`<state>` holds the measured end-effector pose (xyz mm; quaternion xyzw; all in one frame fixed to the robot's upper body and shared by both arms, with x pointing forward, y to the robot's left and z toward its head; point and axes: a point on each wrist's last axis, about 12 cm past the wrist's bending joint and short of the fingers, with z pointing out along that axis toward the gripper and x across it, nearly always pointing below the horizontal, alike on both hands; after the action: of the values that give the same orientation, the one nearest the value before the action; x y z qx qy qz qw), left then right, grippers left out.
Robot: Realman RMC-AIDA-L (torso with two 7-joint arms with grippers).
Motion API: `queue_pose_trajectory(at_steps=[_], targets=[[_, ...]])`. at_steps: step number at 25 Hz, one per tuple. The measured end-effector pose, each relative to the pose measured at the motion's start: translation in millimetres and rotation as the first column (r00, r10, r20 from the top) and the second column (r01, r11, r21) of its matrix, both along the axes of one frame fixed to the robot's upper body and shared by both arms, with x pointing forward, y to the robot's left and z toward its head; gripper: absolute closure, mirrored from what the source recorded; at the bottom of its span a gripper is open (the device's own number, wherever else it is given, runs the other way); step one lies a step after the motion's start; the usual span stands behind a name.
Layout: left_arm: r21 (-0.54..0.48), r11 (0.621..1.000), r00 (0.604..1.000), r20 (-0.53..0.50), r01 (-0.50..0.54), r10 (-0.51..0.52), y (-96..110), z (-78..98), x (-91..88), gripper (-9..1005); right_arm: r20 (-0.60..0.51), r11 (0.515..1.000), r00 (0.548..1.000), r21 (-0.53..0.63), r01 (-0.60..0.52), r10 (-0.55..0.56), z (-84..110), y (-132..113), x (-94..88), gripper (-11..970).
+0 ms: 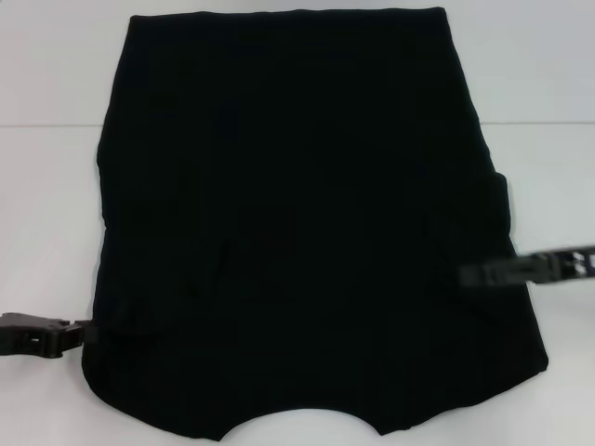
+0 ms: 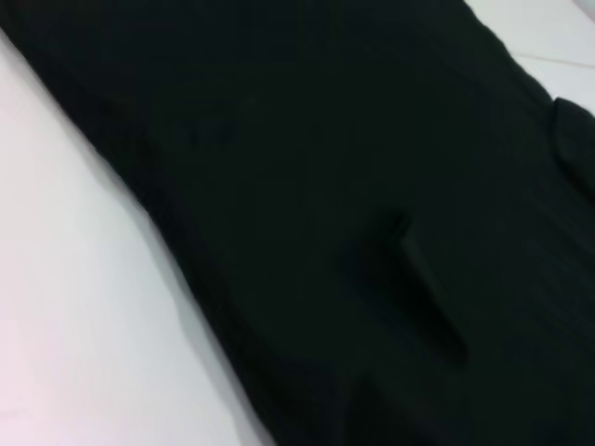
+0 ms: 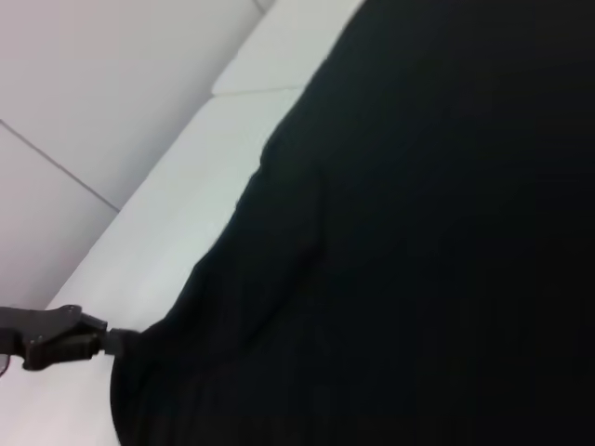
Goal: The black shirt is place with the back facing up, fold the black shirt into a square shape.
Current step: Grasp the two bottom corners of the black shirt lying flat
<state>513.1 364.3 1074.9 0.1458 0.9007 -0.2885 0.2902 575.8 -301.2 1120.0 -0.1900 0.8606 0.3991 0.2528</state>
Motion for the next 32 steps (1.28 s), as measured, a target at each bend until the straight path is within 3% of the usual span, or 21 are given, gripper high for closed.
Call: queue_pose_trajectory(at_steps=[7,11,32], targets=[[-0.046,0.999,1.0,0.024,0.003,-0.002,-9.3,-1.4,4.6,975,-0.097,0.995,0.992,-0.063,0.076,-0.081,-7.5,-43.6,-20.5,62],[-0.058,0.998,1.0,0.03,0.007,-0.005,-12.3,-2.6,5.8,975,-0.125,0.987,0.986,-0.131,0.09,-0.107,-12.5,-55.3,-24.7,63],[-0.05,0.999,1.0,0.031,0.0,0.001,-11.9,-3.9,6.3,976,-0.164,0.979,0.983,-0.202,0.043,-0.078,-26.5,-38.0,-20.7,70]])
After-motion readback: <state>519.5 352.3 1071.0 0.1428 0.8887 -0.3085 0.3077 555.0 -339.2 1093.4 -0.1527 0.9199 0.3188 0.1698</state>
